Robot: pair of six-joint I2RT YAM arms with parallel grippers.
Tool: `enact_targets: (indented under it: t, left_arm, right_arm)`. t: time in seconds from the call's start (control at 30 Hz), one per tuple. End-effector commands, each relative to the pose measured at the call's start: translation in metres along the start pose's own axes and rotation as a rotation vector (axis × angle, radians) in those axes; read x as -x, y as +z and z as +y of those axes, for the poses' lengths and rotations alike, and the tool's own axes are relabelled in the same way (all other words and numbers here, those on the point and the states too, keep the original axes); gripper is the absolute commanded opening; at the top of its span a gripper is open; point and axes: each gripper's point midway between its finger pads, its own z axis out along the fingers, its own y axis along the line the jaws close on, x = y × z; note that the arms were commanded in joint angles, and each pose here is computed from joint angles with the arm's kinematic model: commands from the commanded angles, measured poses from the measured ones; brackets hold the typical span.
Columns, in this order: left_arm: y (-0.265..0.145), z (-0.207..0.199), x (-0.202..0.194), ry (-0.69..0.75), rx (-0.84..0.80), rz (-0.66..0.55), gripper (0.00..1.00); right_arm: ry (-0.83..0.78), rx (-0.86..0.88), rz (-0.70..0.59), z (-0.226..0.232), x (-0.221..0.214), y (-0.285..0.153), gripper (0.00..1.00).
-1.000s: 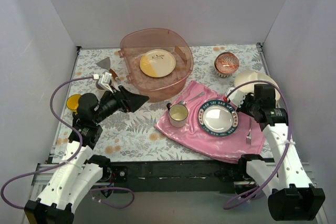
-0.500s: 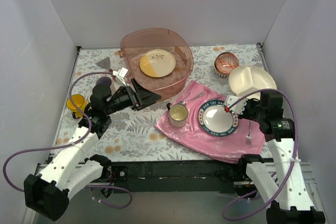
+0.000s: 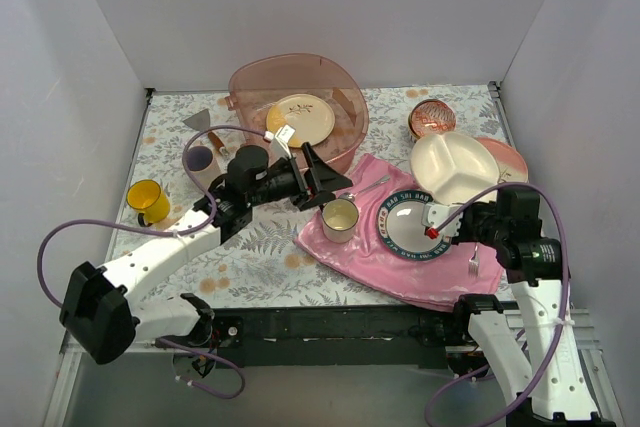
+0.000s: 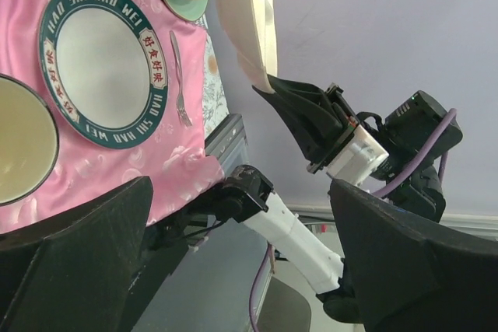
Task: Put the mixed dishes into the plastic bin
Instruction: Pick up the plate at the center of the board.
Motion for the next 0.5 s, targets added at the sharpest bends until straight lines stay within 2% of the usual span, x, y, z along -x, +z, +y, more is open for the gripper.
enact_targets:
  t: [0.0,0.2,0.47]
  left_arm:
    - [0.023,-0.018,0.008,0.001,-0.004,-0.038,0.98]
    - [0.051,-0.023,-0.001,0.000,0.010,-0.015,0.98]
    - [0.090,0.006,-0.006,0.004,0.141,-0.033,0.98]
  right_arm:
    - [-0.396,-0.224,-0.095,-0.061,0.036,-0.020,0.01]
    - [-0.476,-0.198,-0.147,-0.047,0.043,-0.013,0.01]
    - [-0.497,-0.201,-0.204,-0.044,0.054,-0.014,0.01]
